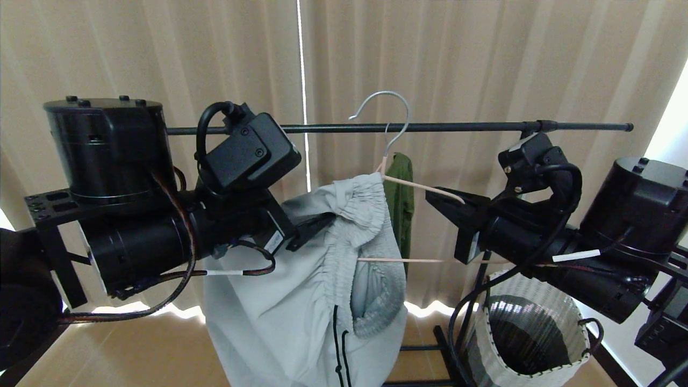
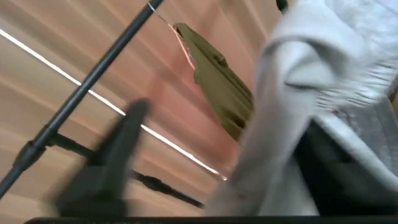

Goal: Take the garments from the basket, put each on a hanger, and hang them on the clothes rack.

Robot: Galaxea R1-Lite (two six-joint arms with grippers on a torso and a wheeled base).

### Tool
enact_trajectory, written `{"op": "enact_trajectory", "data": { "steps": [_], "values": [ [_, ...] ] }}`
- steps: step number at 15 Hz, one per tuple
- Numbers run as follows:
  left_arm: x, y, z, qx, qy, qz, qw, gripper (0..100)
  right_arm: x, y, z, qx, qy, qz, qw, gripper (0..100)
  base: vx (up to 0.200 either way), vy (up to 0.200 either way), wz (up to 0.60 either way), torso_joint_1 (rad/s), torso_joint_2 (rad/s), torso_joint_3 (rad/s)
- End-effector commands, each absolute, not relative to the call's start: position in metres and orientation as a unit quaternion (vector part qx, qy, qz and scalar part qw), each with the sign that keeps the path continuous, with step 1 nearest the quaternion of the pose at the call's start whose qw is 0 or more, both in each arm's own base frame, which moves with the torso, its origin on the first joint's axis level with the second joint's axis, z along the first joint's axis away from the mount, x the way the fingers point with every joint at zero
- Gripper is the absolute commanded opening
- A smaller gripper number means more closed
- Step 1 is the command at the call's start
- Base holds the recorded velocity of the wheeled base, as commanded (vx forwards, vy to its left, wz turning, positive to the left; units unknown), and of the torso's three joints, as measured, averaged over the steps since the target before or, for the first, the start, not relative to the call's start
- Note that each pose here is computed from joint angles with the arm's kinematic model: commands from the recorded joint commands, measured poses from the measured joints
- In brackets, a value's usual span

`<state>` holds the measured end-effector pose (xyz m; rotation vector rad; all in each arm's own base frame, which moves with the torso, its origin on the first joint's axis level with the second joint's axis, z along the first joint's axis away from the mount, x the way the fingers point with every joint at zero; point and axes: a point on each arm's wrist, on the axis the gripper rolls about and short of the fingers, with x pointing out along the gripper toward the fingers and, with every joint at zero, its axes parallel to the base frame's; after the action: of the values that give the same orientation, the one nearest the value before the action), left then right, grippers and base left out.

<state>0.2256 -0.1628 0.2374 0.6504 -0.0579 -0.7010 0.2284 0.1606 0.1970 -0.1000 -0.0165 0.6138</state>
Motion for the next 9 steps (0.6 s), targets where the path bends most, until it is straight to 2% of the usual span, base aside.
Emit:
{"op": "enact_trajectory", "data": {
  "steps": [1,9],
  "values": [
    [0.2256,-0.1624,0.2334,0.315,-0.021,-0.338,0.886,0,0.2285,0.1604,0.1989,-0.046,-0.018,0.301,0.952,0,0.000,0.000,0.00,0.000,0.00,0.000],
    [0.2231,-0.1601,0.2293,0.316,-0.022,-0.338,0.887,0,0.2277,0.1600,0.2020,-0.039,-0.038,0.301,0.952,0,0.000,0.000,0.00,0.000,0.00,0.000]
  ]
}}
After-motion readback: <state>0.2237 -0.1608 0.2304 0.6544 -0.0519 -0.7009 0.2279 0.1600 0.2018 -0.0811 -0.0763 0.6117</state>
